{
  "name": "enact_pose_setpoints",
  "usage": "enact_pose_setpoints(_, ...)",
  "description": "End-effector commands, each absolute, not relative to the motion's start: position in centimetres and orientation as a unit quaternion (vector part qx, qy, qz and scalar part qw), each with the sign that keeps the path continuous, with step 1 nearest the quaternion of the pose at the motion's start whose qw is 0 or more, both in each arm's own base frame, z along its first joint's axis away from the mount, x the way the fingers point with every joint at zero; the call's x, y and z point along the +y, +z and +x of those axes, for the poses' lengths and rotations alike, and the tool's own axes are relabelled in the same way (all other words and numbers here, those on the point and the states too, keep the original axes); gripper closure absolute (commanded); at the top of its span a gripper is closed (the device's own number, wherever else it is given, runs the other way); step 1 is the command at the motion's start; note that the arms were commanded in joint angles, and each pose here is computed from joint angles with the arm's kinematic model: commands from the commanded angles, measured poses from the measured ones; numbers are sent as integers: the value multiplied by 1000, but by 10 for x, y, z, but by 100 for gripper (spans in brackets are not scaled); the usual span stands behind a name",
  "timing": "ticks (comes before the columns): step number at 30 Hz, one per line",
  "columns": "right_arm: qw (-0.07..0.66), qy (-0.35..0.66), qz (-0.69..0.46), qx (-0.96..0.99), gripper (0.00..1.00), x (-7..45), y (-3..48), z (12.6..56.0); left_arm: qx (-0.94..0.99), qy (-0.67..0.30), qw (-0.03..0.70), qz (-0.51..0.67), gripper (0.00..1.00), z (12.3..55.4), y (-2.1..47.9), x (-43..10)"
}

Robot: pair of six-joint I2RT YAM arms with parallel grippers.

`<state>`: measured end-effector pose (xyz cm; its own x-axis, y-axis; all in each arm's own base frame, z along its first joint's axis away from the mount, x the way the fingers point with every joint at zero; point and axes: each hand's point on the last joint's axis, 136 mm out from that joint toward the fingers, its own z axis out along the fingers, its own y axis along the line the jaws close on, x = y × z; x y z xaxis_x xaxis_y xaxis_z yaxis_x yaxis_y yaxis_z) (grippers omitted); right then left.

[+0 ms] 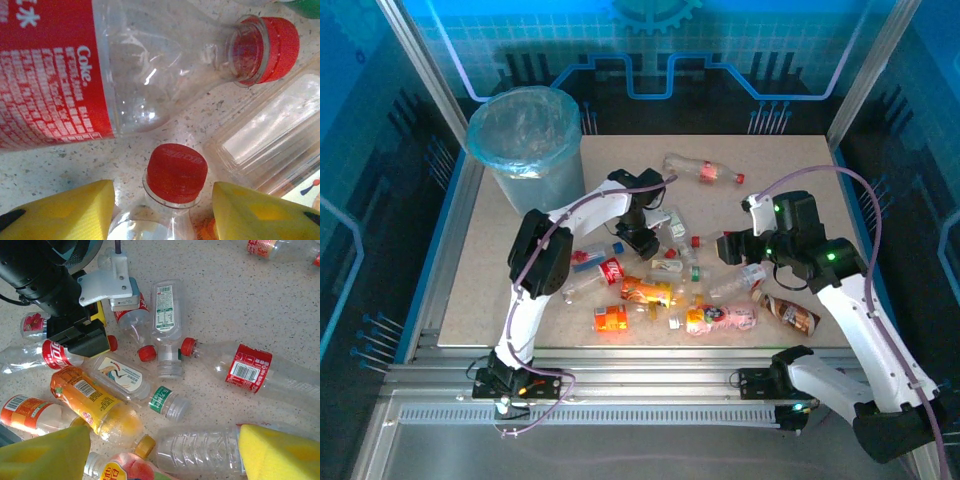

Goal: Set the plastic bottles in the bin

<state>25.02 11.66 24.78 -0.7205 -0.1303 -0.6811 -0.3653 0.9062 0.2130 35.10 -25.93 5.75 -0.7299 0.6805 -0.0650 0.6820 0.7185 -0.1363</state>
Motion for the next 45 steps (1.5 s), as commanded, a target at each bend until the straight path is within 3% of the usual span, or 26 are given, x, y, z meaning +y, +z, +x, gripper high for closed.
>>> enact_pose_setpoints(1, 362, 170, -138, 906, 21, 119, 252, 252, 921, -56, -19, 384, 44, 348, 50, -254)
enact_pose_setpoints(10, 354, 171, -135, 910, 21, 121, 248, 256, 916, -46, -30, 396, 42, 348, 39, -251)
enact_pose_setpoints(19, 350, 173, -135, 911, 21, 123, 248, 259, 916, -47, -22, 398, 47, 354, 38, -254)
enact_pose_setpoints(32, 352, 175, -125, 911, 21, 123, 252, 260, 925, -53, -12, 376, 73, 357, 55, -252)
enact_pose_setpoints(37, 351, 182, -121, 910, 21, 125, 254, 258, 931, -64, 27, 359, 78, 362, 86, -253)
enact_pose_setpoints(40, 352, 184, -121, 910, 22, 127, 256, 257, 933, -62, 51, 350, 86, 366, 106, -250)
enact_pose_setpoints(45, 354, 186, -121, 909, 22, 130, 259, 256, 935, -63, 87, 339, 88, 368, 136, -246)
